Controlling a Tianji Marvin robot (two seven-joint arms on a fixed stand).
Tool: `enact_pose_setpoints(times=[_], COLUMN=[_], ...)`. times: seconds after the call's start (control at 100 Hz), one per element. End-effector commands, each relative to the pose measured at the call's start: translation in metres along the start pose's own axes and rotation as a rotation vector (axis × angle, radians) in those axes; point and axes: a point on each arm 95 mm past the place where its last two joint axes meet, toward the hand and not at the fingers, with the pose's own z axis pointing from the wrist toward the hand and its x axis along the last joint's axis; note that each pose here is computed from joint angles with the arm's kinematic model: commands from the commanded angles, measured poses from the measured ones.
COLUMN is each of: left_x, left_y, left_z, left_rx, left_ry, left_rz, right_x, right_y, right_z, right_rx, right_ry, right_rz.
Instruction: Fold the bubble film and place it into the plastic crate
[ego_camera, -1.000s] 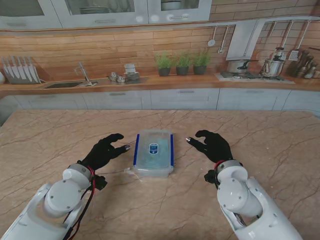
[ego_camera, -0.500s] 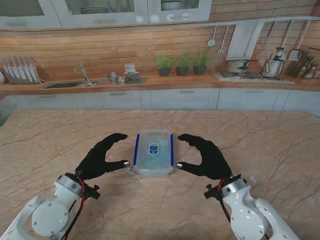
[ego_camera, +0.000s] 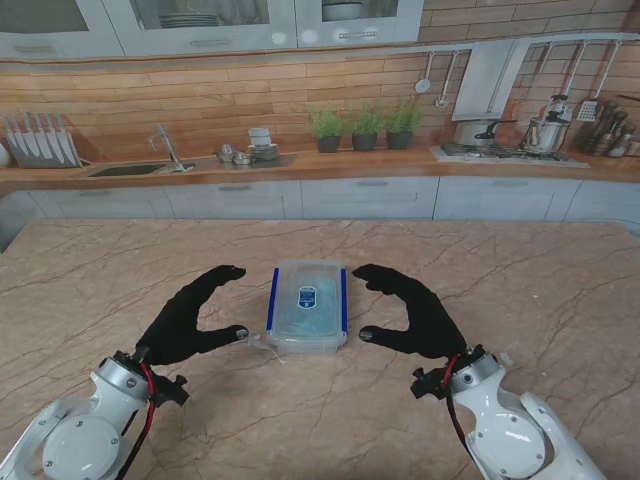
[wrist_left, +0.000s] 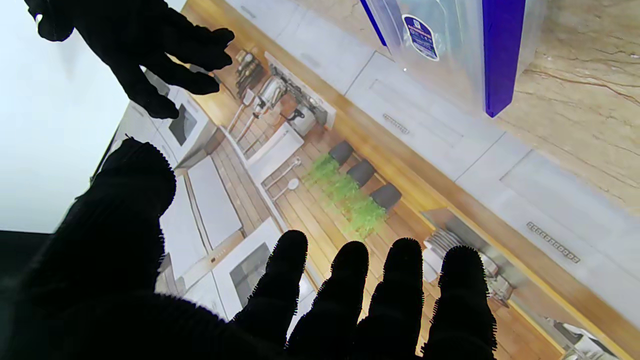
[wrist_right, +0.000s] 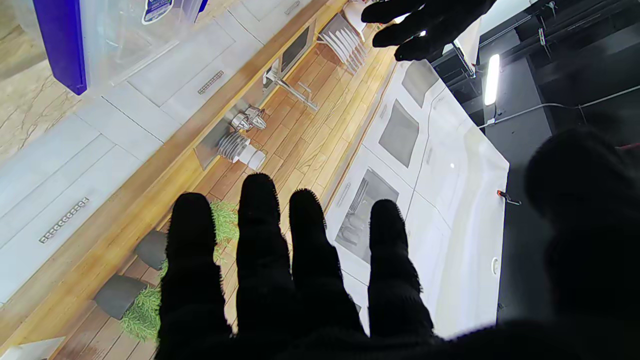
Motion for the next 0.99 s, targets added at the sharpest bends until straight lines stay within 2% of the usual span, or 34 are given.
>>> enact_pose_setpoints(times=[0.0, 0.12, 0.28, 0.37, 0.49, 0.75, 0.98], left_x=[0.001, 0.000, 0.000, -0.001, -0.001, -0.002, -0.003], left_y=[0.001, 0.001, 0.006, 0.007, 0.007, 0.006, 0.009], left_z=[-0.004, -0.007, -0.007, -0.006, -0.006, -0.008, -0.008], left_rx=[-0.011, -0.009, 0.023, 0.027, 0.022, 0.032, 0.012], left_ry=[-0.006, -0.022, -0.012, -0.027, -0.035, -0.039, -0.064], left_rz=[0.014, 0.021, -0.022, 0.009, 0.059, 0.055, 0.049], right_x=[0.000, -0.003, -0.006, -0.006, -0.005, -0.005, -0.006], right_y=[-0.001, 0.001, -0.001, -0.002, -0.003, -0.002, -0.003], right_z=[0.001, 0.004, 0.012, 0.014, 0.014, 0.014, 0.017], right_rx=[0.003, 0.026, 0.060, 0.071, 0.074, 0.063, 0.064], right_ry=[0.000, -0.005, -0.003, 0.001, 0.001, -0.012, -0.031], right_rz=[0.009, 0.014, 0.018, 0.021, 0.012, 0.020, 0.010])
